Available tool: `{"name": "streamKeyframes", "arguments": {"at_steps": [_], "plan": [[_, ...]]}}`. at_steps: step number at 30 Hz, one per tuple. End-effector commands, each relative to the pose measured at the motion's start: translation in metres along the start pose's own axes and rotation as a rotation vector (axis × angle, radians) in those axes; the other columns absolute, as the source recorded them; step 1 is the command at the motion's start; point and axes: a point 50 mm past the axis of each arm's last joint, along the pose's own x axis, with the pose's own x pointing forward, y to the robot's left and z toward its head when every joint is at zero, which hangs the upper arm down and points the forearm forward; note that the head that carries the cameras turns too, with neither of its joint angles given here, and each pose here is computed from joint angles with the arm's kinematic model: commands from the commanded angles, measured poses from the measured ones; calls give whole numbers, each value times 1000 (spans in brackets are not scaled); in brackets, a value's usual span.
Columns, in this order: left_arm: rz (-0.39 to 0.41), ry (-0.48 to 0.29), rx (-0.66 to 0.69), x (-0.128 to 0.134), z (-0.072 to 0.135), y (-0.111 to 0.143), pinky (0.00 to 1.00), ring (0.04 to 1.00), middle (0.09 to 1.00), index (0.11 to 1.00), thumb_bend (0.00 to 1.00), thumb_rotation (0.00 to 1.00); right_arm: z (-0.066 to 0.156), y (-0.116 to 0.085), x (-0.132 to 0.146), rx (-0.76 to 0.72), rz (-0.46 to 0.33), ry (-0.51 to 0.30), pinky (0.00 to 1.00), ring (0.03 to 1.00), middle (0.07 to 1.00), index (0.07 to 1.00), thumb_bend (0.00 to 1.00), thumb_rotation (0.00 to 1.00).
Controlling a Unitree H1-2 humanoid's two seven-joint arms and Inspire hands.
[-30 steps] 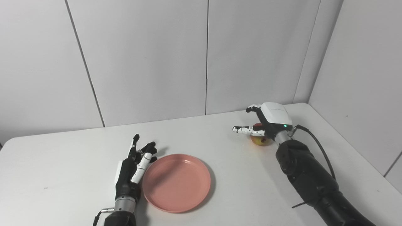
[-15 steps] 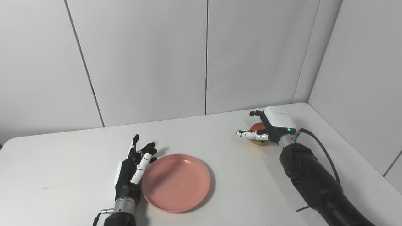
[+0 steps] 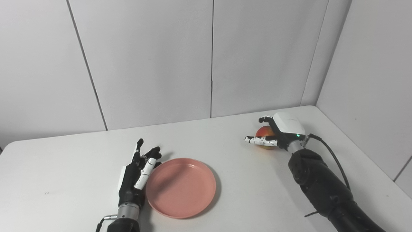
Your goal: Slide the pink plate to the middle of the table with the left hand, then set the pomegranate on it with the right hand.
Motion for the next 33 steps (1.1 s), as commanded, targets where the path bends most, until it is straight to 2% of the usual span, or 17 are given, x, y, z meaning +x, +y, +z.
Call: {"name": "streamKeyframes", "arguments": {"at_steps": [1,11,19,21,23,25,33], "plan": [[-2,28,-17,-8,-11,-4,700,773,786,990,814,651,-1,-29,13,3,-80,-11,600,721,782,731,845,824],[0,39,-25,-9,-10,-5,705,767,781,986,784,661,-3,-22,11,3,-45,-9,605,718,776,730,845,815],[-5,36,-14,-10,-8,-6,694,766,786,989,782,672,-4,-5,8,0,-19,-9,585,699,755,723,855,775],[-7,38,-18,-10,-8,-5,701,769,787,991,780,671,-3,-3,8,-1,-24,-9,530,656,732,718,836,742],[-9,40,-20,-10,-8,-6,709,773,786,993,776,671,-2,-2,8,3,-41,-14,464,584,703,703,804,650],[-8,41,-21,-10,-8,-6,711,768,778,989,773,668,-2,-1,7,8,-61,-22,368,462,585,629,760,447],[-12,40,-22,-11,-7,-6,713,768,770,990,778,666,0,2,5,12,-83,-35,282,359,464,555,734,299]]}}
